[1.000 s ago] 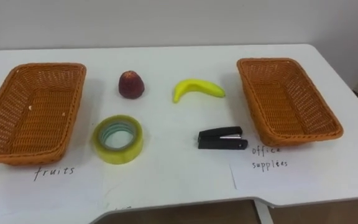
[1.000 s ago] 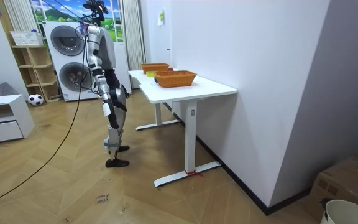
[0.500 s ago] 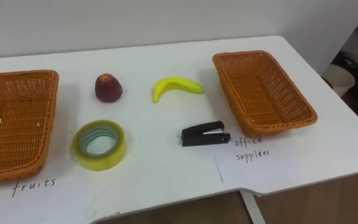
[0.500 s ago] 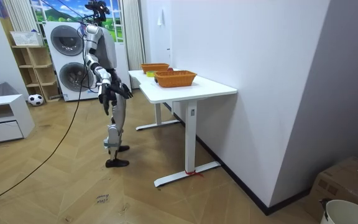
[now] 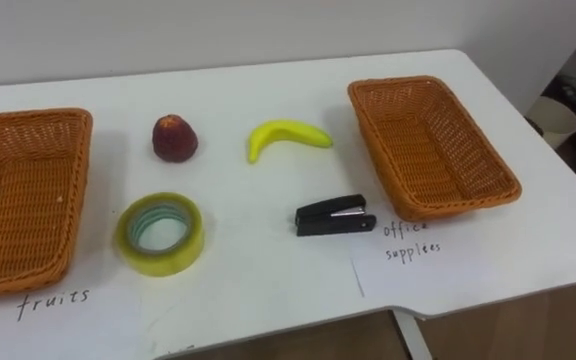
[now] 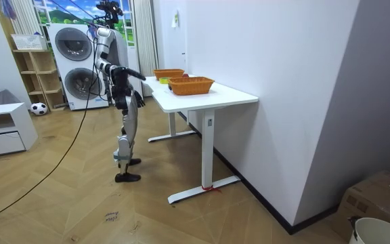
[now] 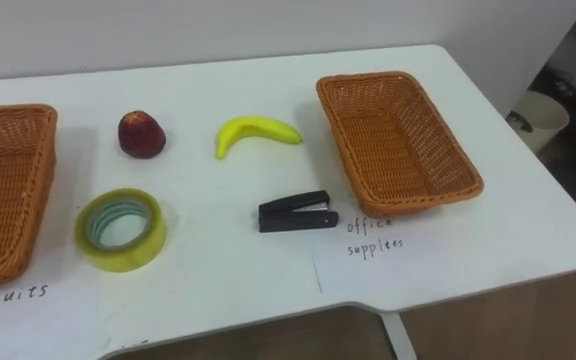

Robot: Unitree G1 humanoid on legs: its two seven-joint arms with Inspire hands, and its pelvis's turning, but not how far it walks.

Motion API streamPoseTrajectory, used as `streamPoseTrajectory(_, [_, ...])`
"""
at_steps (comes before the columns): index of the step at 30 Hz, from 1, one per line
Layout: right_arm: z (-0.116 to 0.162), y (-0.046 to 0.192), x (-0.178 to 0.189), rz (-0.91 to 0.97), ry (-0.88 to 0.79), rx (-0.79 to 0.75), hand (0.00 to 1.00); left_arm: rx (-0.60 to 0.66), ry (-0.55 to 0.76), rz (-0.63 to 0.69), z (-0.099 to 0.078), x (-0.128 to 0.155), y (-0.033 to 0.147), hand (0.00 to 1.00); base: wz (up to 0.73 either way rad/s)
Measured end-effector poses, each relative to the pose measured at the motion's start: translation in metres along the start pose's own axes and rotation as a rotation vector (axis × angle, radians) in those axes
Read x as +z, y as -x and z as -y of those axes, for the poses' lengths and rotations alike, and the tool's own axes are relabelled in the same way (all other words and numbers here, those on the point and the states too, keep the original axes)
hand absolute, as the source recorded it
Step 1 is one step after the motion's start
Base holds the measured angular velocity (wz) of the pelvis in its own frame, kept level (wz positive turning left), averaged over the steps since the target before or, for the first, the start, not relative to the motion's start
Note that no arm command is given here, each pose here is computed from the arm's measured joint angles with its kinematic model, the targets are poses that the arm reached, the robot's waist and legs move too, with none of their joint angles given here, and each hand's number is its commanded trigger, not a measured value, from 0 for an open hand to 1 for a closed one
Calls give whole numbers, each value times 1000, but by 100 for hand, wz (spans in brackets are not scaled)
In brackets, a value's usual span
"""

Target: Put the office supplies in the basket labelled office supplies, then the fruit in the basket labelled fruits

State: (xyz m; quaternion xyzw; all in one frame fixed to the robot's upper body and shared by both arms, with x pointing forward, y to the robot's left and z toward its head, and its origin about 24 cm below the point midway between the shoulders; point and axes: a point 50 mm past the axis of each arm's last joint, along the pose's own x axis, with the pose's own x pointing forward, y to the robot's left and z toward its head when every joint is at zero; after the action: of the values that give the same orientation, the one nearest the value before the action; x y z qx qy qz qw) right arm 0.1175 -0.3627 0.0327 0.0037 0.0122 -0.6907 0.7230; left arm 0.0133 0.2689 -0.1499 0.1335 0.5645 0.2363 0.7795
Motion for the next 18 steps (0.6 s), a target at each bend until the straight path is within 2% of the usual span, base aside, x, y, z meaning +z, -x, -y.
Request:
streamPoseTrajectory(7, [-17,6,38,132,-119,37,0,-2,-5,-25,1,-5,0,0,0])
streamPoseTrajectory(12, [-21,6,58,254,-113,64,0,0,-23,-31,0,-7,0,0,0])
streamPoseTrajectory(18, [-33,17,103,500,-145,138,0,-30,-28,-46,1,-10,0,0,1])
